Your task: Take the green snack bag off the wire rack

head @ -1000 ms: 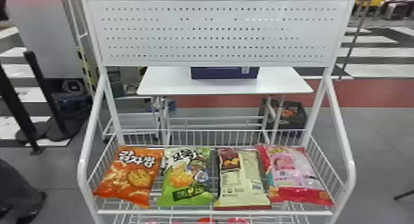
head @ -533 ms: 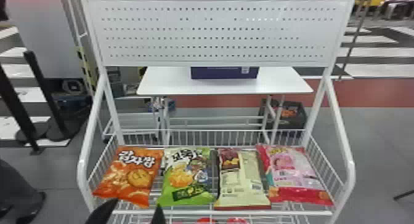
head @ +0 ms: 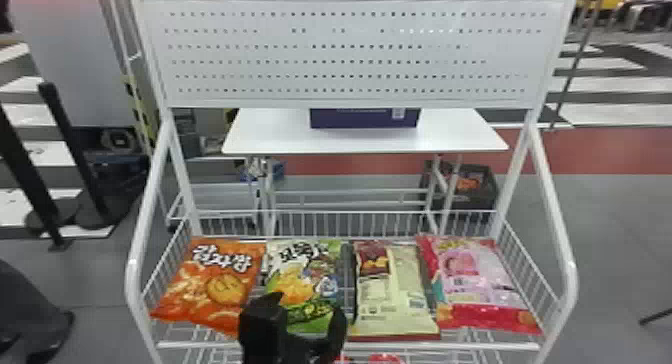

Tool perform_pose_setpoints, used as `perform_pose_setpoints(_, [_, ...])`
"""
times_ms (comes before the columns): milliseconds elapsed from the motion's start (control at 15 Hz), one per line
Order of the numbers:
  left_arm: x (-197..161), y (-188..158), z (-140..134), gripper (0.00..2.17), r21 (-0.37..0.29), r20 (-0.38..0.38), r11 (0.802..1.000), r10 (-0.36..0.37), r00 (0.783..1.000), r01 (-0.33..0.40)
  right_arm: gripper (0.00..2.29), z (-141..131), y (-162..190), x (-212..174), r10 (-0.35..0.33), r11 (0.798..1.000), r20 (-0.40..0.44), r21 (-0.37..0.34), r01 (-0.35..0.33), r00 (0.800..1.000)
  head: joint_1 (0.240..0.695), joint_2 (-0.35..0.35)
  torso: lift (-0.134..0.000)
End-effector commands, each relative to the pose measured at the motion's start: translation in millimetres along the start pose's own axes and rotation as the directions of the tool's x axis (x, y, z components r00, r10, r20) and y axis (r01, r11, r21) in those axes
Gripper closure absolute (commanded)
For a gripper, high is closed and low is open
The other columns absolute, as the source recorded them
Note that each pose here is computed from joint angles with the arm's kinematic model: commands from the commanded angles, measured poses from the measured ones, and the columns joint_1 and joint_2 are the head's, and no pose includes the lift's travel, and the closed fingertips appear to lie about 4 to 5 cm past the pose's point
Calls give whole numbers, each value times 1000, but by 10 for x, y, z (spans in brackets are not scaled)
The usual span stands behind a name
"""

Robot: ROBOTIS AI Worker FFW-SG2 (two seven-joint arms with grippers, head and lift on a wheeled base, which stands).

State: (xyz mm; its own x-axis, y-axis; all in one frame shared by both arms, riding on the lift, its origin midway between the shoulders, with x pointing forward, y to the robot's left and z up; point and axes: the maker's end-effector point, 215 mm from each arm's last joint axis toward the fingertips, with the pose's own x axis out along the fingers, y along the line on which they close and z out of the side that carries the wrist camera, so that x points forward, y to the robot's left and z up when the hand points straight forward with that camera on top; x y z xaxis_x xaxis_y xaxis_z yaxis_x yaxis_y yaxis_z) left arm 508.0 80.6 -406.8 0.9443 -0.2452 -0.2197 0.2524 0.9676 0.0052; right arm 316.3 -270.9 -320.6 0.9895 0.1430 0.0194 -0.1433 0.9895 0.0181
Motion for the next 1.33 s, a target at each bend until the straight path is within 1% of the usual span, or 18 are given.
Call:
perform_pose_setpoints(0, [245,-40,-142,33,20,-56,1000,-7,998,8,174,-11,19,-1,2,1000,-2,-4,-2,1000,499,0,0])
perform_pose_setpoints(67, [299,-97,-131,33,24,-60,1000,-17,998,18,174,-13,26,0,3,1000,-2,-2,-3,1000,499,0,0])
perform_pose_setpoints(200, [362,-57,-164,33,32,-74,999,-11,997,13,174,-21,23,-10,2,1000,-5,2,-2,1000,499,0,0])
perform_pose_setpoints(267, [370,-37,-164,130,35,-76,999,-8,997,11,174,-5,13,-10,3,1000,-3,0,-3,1000,499,0,0])
perform_pose_setpoints(333, [370,-21,-189,468,33,-85,999,-6,996,9,174,-1,-1,-10,2,1000,-3,-2,-2,1000,499,0,0])
perform_pose_setpoints(400, [366,-1,-221,967,35,-95,999,-4,995,7,174,7,0,-7,3,1000,-1,-1,-3,1000,499,0,0])
perform_pose_setpoints(467, [363,27,-245,1305,31,-102,1000,2,995,1,174,23,4,-3,4,1000,2,-1,-4,1000,499,0,0])
perform_pose_setpoints(600, [347,83,-381,1629,39,-149,999,5,989,1,174,25,-4,-3,2,1000,2,-1,-2,1000,499,0,0])
perform_pose_setpoints(667, [328,80,-441,1717,42,-175,999,-1,985,8,174,38,-8,-4,2,1000,4,-1,-2,1000,499,0,0])
perform_pose_setpoints(733, [319,61,-397,1720,40,-168,999,-6,986,13,174,42,-23,-5,0,1000,5,-2,0,1000,499,0,0])
perform_pose_setpoints(800, [307,25,-288,1794,35,-148,999,-14,989,19,174,44,-31,-5,-2,1000,5,-2,2,1000,499,0,0])
perform_pose_setpoints(933, [216,-45,-155,1794,12,-120,999,-34,992,36,174,46,-37,-4,-1,1000,5,-4,1,1000,499,0,0])
perform_pose_setpoints(1000, [141,-65,-49,1798,2,-99,999,-38,994,39,174,37,-37,-4,-1,1000,2,-4,1,1000,499,0,0])
perform_pose_setpoints(1133, [-37,-89,316,1794,-12,-20,999,-44,999,44,174,29,-53,-2,-3,1000,-1,-6,3,1000,499,0,0])
perform_pose_setpoints(1267, [-373,106,644,1794,-23,59,999,-27,998,28,174,14,-77,-2,-7,1000,-5,-9,7,1000,499,0,0])
